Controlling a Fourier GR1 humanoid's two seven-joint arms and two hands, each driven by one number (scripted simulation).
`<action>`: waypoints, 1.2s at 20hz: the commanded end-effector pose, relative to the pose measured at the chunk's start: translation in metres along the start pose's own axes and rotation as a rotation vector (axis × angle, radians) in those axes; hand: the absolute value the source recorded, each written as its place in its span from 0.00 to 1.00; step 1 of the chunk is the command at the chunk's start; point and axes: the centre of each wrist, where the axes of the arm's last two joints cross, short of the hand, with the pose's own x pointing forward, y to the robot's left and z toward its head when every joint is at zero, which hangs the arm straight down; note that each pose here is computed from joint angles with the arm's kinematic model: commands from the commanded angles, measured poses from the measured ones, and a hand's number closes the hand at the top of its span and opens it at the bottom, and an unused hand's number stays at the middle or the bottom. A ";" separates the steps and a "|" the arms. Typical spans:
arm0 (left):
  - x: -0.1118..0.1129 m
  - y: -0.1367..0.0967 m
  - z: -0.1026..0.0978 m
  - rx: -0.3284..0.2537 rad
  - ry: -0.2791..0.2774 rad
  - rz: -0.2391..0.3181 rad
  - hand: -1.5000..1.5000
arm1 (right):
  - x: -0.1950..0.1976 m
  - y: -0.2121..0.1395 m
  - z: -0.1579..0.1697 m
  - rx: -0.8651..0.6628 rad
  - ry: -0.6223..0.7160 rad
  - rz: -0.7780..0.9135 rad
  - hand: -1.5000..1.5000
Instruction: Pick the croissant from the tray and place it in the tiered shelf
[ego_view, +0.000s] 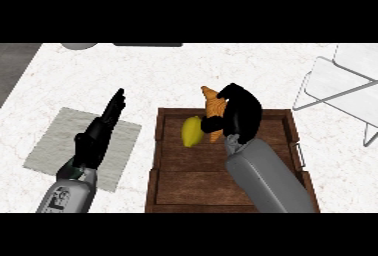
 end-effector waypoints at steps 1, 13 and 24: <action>-0.010 0.010 0.003 -0.003 -0.001 0.013 0.50 | 0.030 -0.019 0.008 -0.122 0.040 -0.175 1.00; -0.002 0.011 -0.010 0.047 0.015 0.005 0.50 | 0.084 -0.104 0.019 -0.449 0.052 -0.083 1.00; 0.012 0.017 -0.007 0.024 -0.001 0.004 0.50 | 0.092 -0.167 -0.007 -0.687 0.110 -0.018 1.00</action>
